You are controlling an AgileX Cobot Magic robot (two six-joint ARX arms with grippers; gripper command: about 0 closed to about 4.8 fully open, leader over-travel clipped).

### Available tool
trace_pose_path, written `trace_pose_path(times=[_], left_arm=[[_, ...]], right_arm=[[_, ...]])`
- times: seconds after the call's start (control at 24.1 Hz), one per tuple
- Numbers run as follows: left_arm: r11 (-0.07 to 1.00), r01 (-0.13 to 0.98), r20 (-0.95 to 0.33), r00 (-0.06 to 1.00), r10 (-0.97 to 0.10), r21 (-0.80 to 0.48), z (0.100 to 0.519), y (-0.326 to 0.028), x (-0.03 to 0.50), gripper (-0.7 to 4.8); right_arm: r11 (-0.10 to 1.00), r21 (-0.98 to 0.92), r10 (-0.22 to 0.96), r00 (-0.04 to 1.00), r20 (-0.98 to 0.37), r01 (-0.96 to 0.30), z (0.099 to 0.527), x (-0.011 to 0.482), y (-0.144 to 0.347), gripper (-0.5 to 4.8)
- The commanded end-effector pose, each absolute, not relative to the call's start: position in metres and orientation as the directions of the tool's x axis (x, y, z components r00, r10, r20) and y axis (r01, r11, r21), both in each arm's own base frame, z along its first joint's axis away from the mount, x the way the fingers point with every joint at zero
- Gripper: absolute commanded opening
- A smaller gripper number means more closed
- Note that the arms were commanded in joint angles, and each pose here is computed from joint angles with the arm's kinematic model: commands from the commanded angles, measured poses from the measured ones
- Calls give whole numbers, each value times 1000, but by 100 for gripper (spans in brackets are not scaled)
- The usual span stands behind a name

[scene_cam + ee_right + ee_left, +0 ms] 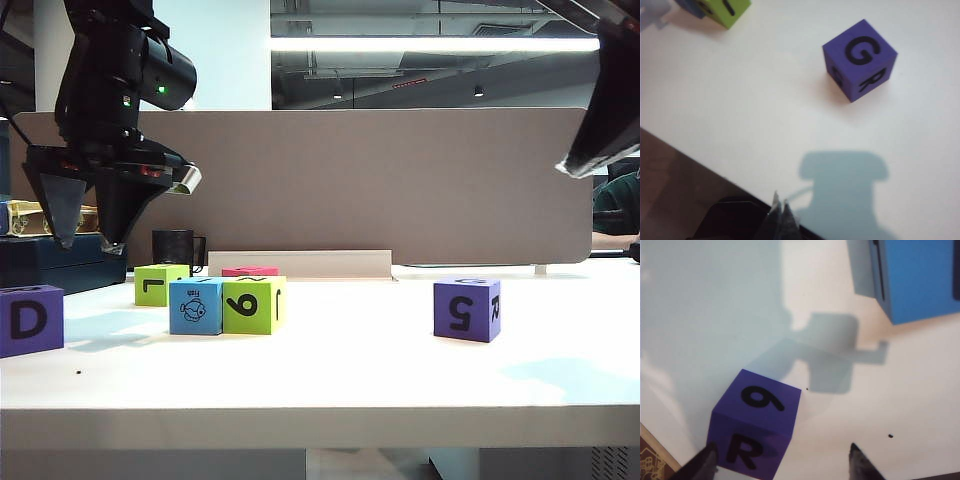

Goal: Select the appropriate blocks from the scattered letter blocks on the table and arrange them in a row to spell out "TURING".

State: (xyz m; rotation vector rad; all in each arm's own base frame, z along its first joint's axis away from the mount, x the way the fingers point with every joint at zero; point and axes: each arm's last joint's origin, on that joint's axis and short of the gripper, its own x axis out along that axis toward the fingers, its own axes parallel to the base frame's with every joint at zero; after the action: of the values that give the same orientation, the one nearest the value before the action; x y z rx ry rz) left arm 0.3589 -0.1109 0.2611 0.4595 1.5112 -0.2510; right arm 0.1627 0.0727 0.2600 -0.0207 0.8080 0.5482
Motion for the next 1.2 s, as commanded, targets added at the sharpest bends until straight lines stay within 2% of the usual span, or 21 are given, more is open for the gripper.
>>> trace_pose_path(times=[0.04,0.25,0.46,0.5,0.54,0.7,0.91,1.2], left_arm=[[870,472,-990,70,122,141,272,-109,352,332],[870,470,-987,115,109,151,289,-94,348,332],[906,399,-988,118,99,139,304,-66,342,332],[917,381,-989,122,82,123,307,-61,341,332],[932,357,-992,125,20,64,313,-54,338,332],[931,365,-988,142,-66,-10,319,-49,331,332],[909,417,-981,179,-71,11,298,-47,321,332],[900,432,-979,199,-29,61,252,-46,324,333]], right_arm=[[814,242,537,525,-660,-528,263,162,76,-1],[746,307,632,481,-608,-591,267,163,79,-1],[697,294,682,478,-554,-654,289,161,89,-1],[691,288,688,479,-545,-663,294,160,91,-1],[672,280,703,474,-529,-685,303,161,96,-1],[644,275,723,452,-522,-714,314,164,107,-1],[612,286,734,396,-551,-737,311,170,123,-1],[617,295,725,381,-573,-730,308,170,123,-1]])
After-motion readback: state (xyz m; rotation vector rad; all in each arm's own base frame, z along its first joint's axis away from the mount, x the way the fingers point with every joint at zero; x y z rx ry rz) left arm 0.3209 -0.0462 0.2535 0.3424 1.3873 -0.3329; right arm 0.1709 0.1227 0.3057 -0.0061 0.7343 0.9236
